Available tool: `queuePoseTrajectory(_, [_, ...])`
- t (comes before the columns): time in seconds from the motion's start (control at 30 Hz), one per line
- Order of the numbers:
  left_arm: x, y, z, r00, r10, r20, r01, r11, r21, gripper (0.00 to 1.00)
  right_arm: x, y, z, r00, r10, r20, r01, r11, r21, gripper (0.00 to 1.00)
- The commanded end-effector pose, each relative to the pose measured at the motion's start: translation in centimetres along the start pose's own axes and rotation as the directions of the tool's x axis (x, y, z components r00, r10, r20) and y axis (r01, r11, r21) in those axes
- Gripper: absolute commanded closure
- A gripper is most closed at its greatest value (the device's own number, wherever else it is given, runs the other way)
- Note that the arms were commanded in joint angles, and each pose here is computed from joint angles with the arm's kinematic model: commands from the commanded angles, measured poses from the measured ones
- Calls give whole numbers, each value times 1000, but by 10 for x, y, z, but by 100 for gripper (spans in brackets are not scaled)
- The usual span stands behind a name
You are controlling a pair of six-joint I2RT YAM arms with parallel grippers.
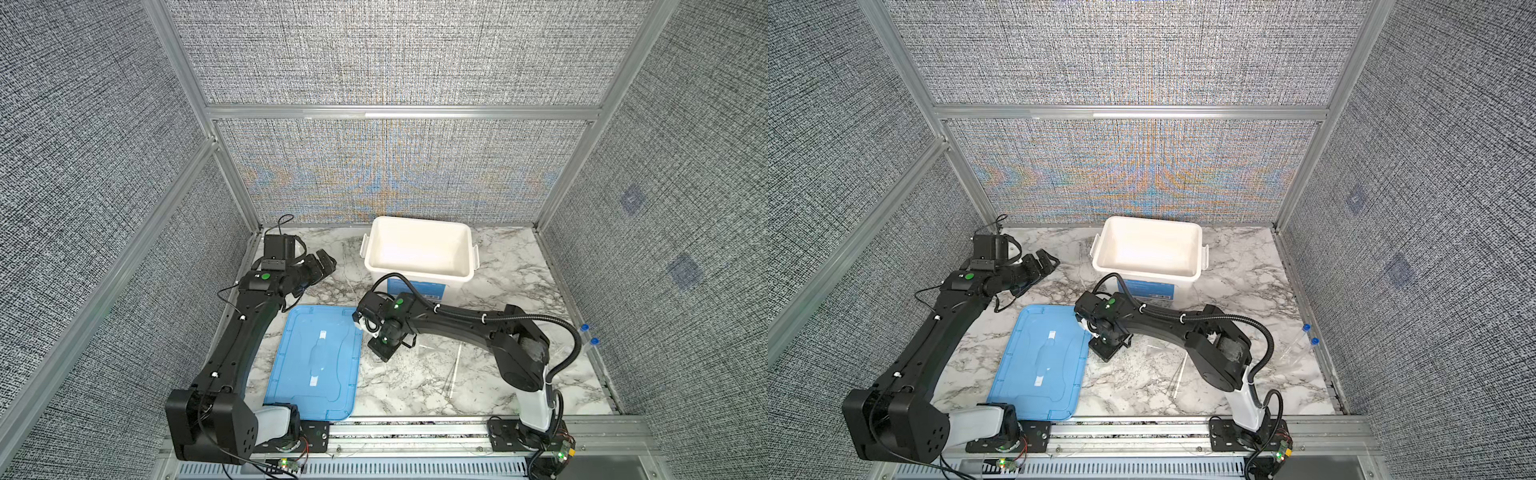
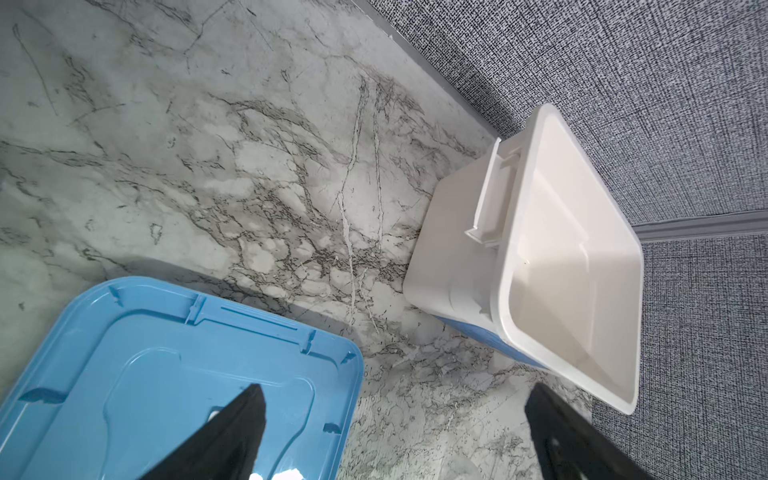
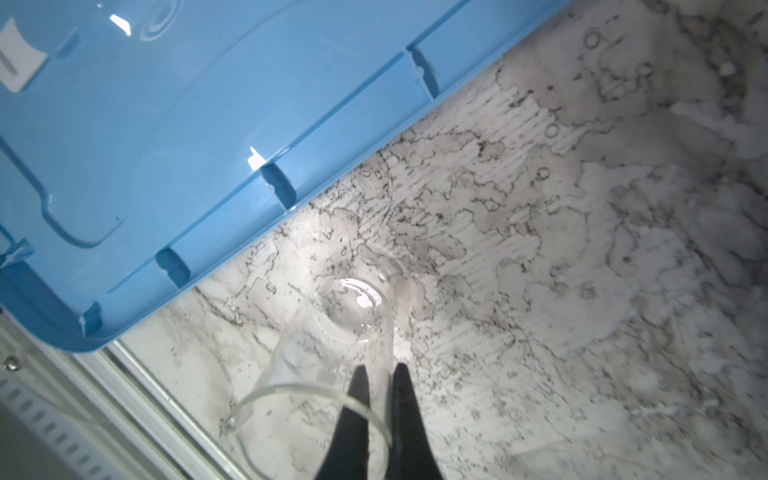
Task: Organize the chemistry lab equipment
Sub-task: 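Close the right gripper on the rim of the clear funnel, then carry the funnel with the right gripper into the white bin and release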
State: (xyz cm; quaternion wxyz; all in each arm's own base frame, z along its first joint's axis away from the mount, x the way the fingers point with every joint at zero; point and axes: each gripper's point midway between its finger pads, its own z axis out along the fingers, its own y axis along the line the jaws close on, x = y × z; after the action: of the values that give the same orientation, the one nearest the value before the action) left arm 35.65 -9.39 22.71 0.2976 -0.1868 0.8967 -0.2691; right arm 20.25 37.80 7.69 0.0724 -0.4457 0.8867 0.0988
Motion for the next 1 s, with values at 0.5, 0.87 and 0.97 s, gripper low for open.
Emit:
queuePoseTrajectory(0.5, [27, -54, 25, 991, 127, -42, -121, 984, 128, 4, -43, -148, -223, 906, 204, 371, -284, 942, 177, 100])
queuePoseTrajectory(0.87, [46, -64, 72, 968, 211, -133, -209, 978, 30, 3, -35, -273, -190, 900, 369, 234, -433, 819, 375, 100])
queuePoseTrajectory(0.97, [51, -67, 86, 955, 239, -177, -240, 971, 17, 3, -41, -277, -169, 903, 373, 214, -428, 830, 357, 100])
